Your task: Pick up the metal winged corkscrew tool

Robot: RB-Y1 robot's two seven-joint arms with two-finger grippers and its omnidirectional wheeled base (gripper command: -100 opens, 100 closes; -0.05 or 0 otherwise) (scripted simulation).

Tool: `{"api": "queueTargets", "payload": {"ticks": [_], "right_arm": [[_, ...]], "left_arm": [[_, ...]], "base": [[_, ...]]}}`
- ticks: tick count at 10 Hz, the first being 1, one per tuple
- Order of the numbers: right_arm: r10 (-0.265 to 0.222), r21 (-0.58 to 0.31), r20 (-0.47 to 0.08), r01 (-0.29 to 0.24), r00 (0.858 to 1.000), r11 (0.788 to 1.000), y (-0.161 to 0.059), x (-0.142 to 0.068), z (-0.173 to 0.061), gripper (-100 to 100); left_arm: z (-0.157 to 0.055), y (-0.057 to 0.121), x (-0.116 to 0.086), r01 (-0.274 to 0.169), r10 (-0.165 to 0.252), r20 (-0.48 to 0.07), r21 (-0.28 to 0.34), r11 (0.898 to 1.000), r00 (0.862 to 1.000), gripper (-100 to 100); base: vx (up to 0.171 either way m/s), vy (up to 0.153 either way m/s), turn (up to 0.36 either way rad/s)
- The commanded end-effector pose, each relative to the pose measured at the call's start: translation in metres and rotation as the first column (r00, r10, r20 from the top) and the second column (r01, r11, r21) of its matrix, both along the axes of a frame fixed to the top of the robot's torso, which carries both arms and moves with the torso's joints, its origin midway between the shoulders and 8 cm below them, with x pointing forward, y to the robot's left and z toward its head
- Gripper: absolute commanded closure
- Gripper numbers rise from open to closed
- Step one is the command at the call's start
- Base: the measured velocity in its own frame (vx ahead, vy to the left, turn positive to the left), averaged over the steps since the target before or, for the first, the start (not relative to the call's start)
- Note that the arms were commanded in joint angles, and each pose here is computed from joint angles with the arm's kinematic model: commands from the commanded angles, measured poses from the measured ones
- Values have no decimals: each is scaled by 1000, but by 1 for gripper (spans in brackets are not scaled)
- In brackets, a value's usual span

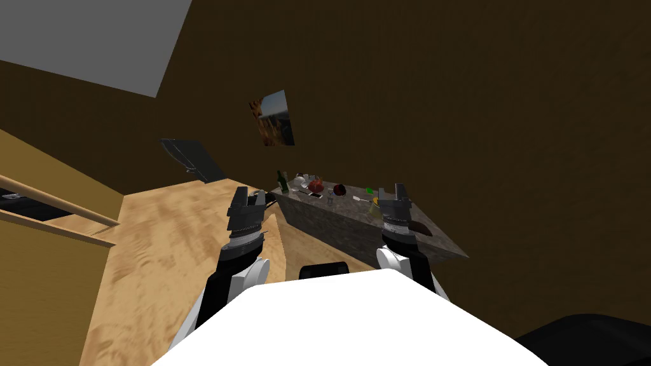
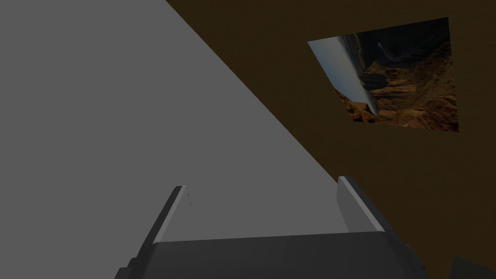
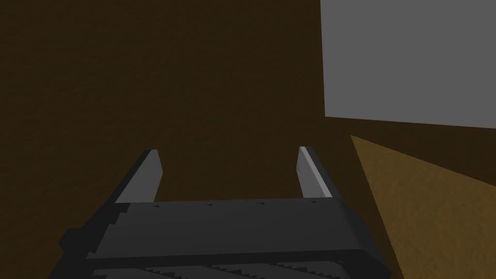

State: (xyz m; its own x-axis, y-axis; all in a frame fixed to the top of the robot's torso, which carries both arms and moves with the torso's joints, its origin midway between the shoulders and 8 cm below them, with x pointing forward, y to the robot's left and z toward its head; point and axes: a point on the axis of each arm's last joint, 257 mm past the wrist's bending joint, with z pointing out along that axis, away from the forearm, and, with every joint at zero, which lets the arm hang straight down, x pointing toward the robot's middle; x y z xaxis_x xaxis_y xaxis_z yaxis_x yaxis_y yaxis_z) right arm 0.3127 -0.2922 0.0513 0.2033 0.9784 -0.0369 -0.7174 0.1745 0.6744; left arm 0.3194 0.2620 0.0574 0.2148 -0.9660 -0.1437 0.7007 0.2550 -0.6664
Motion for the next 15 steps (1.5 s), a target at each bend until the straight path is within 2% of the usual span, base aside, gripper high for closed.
{"api": "queueTargets", "payload": {"ticks": [1,4,6,7,9,10,11,12,13,14,15], "right_arm": [[29,-30,-21,-29,999,999,9,5,-7,-100],[86,-85,-71,-92,994,992,27,14,-25,-100],[132,-127,-120,-147,984,981,43,20,-43,-100],[135,-133,-122,-151,983,980,43,20,-43,-100],[180,-175,-183,-212,967,962,59,24,-67,-100],[185,-187,-188,-220,964,957,61,24,-68,-100],[206,-208,-224,-253,953,945,68,26,-82,-100],[209,-216,-227,-259,951,942,69,25,-82,-100],[229,-237,-265,-293,937,926,76,26,-97,-100],[231,-245,-269,-299,935,922,77,26,-98,-100],[249,-266,-310,-335,918,904,84,26,-114,-100]], "left_arm": [[0,0,0,0,0,0,0,1000,1000,0],[0,0,0,0,0,0,0,1000,1000,0],[0,0,0,0,0,0,0,1000,1000,0],[0,0,0,0,0,0,0,1000,1000,0],[0,0,0,0,0,0,0,1000,1000,0],[0,0,0,0,0,0,0,1000,1000,0],[0,0,0,0,0,0,0,1000,1000,0],[0,0,0,0,0,0,0,1000,1000,0],[0,0,0,0,0,0,0,1000,1000,0],[0,0,0,0,0,0,0,1000,1000,0],[0,0,0,0,0,0,0,1000,1000,0]], "base": [[-16,4,-17],[-42,11,-13],[-41,8,-7],[-26,5,2],[-26,0,6],[-26,1,8],[-30,2,16],[-24,3,8],[-23,4,28],[-18,2,14],[-22,5,30]]}}
